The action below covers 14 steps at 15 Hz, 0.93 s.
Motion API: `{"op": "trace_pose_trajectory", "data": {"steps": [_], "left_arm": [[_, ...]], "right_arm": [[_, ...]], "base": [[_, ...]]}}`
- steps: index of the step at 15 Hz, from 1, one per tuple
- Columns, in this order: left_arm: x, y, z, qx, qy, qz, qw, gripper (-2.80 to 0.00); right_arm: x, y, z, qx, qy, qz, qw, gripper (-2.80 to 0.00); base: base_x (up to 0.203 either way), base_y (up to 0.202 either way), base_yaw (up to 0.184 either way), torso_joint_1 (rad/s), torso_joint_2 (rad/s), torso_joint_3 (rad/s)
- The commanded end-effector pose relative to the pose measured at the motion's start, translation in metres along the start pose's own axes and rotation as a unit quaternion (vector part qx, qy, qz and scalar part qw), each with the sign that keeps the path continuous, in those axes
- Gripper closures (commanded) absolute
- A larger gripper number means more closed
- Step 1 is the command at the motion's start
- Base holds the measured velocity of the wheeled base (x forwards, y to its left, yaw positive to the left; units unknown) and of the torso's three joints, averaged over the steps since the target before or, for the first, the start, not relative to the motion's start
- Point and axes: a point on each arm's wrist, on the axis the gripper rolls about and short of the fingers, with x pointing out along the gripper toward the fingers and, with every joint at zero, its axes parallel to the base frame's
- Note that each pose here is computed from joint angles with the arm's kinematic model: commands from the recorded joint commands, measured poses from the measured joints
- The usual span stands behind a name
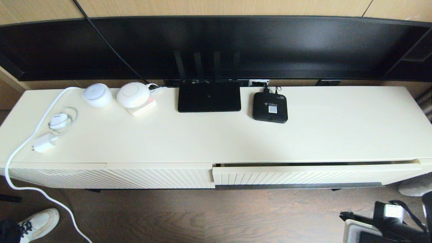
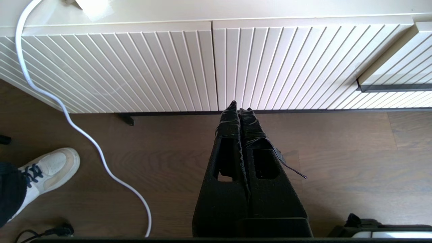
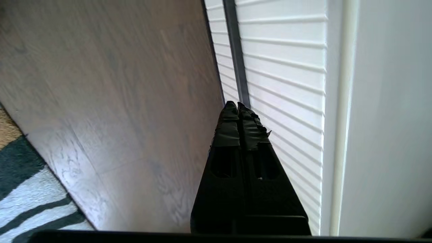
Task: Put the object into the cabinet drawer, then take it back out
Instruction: Open the drawer
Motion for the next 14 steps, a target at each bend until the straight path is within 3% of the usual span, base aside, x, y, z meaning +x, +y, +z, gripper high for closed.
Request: {"op": "trace_pose_trajectory", "data": {"steps": [1, 6, 7, 10, 14], "left_arm": [[0.000, 0.000, 0.000, 0.000, 0.001, 0.000, 1.0000, 0.00], [0.000, 0.000, 0.000, 0.000, 0.001, 0.000, 1.0000, 0.00], [0.000, 0.000, 0.000, 0.000, 0.001, 0.000, 1.0000, 0.00], [0.000, 0.000, 0.000, 0.000, 0.000, 0.000, 1.0000, 0.00], [0.000, 0.000, 0.000, 0.000, 0.001, 0.000, 1.0000, 0.00]], "right_arm": [[0.024, 0.011, 0.003, -0.024, 0.012, 0.043, 0.999, 0.00], [0.055, 0.028, 0.003, -0.045, -0.001, 0.106, 0.993, 0.00], [0.063, 0.030, 0.002, -0.046, -0.002, 0.111, 0.993, -2.80], [0.087, 0.037, -0.001, -0.046, 0.001, 0.121, 0.992, -2.80], [0.103, 0.037, -0.012, -0.083, -0.020, 0.137, 0.987, -2.80]], "base": [[0.000, 0.000, 0.000, 0.000, 0.00, 0.000], [0.000, 0.000, 0.000, 0.000, 0.00, 0.000], [0.000, 0.000, 0.000, 0.000, 0.00, 0.000], [0.000, 0.000, 0.000, 0.000, 0.00, 0.000], [0.000, 0.000, 0.000, 0.000, 0.00, 0.000]]}}
